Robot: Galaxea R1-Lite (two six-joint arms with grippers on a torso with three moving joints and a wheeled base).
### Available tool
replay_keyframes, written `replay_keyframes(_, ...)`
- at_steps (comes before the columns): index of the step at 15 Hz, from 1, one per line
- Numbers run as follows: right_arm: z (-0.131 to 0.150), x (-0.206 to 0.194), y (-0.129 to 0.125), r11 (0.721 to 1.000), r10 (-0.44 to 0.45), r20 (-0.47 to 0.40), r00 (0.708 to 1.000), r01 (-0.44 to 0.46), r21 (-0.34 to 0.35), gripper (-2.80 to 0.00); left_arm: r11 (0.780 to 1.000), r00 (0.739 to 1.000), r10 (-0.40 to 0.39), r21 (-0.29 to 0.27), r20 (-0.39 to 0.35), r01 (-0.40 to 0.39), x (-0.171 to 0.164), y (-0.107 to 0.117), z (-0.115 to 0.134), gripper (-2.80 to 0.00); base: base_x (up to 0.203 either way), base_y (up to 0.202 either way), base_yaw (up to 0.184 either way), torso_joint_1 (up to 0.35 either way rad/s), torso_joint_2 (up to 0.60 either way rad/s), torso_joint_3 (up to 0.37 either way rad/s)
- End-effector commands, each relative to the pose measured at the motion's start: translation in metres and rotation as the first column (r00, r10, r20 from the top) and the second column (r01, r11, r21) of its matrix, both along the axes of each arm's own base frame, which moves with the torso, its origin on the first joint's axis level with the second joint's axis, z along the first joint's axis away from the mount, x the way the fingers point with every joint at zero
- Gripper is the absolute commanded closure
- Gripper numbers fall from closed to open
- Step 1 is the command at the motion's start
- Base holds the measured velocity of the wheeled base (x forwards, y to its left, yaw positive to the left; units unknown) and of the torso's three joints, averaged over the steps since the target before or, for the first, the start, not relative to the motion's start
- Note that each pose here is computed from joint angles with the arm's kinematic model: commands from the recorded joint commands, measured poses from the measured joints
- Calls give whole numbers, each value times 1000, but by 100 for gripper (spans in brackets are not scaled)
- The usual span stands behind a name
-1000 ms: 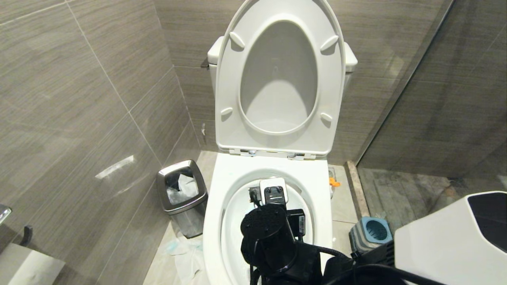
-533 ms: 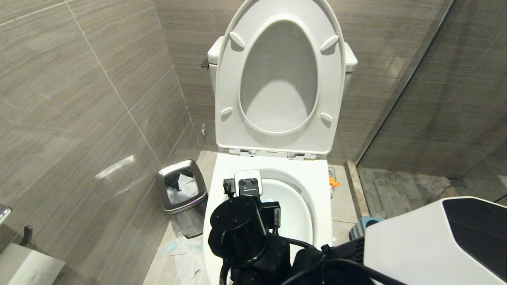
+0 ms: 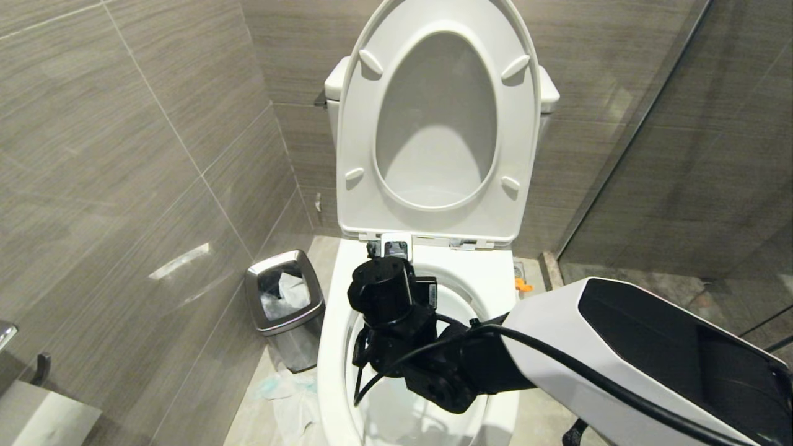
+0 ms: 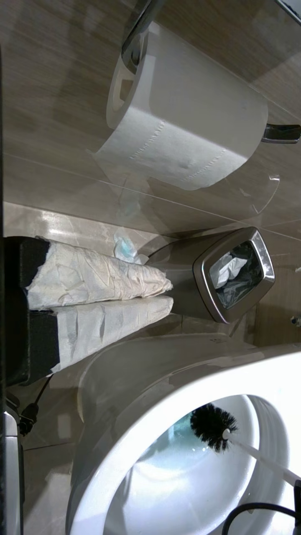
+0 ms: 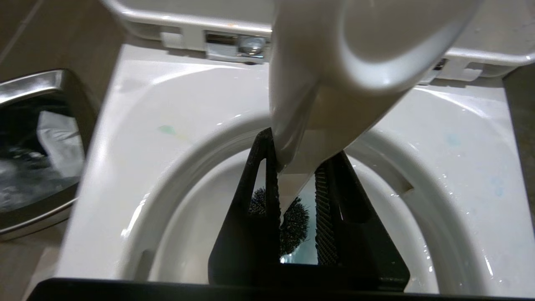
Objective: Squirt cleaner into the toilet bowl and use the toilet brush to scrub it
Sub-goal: Scrub the toilet bowl
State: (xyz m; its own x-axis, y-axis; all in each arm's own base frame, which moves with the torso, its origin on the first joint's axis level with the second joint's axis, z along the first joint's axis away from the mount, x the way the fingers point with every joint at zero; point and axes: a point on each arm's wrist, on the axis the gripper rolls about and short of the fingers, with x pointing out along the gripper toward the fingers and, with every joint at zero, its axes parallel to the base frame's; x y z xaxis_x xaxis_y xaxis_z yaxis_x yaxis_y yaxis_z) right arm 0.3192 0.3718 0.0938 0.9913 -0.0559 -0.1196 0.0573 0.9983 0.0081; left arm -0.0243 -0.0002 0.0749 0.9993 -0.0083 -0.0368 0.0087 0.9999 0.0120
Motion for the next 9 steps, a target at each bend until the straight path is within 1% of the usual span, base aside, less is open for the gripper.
replay_keyframes(1, -6, 20, -16, 998, -59, -1, 998, 59, -4, 0, 1000, 1000, -1, 0, 0, 1, 0, 0, 0, 0, 0, 0, 0, 0, 0, 0)
replay_keyframes(3, 6, 21, -24, 998, -69, 7, 998, 69, 6, 0, 1000, 1000, 1, 0, 0, -1, 0, 0, 0, 0, 0, 0, 0, 0, 0, 0)
replay_keyframes(7, 16, 7, -30, 998, -57, 0, 998, 57, 2, 0, 1000, 1000, 1, 0, 0, -1, 0, 0, 0, 0, 0, 0, 0, 0, 0, 0)
replay_keyframes(9, 10, 1, -31, 999, -49, -17, 999, 49, -10, 0, 1000, 1000, 1, 0, 0, -1, 0, 0, 0, 0, 0, 0, 0, 0, 0, 0)
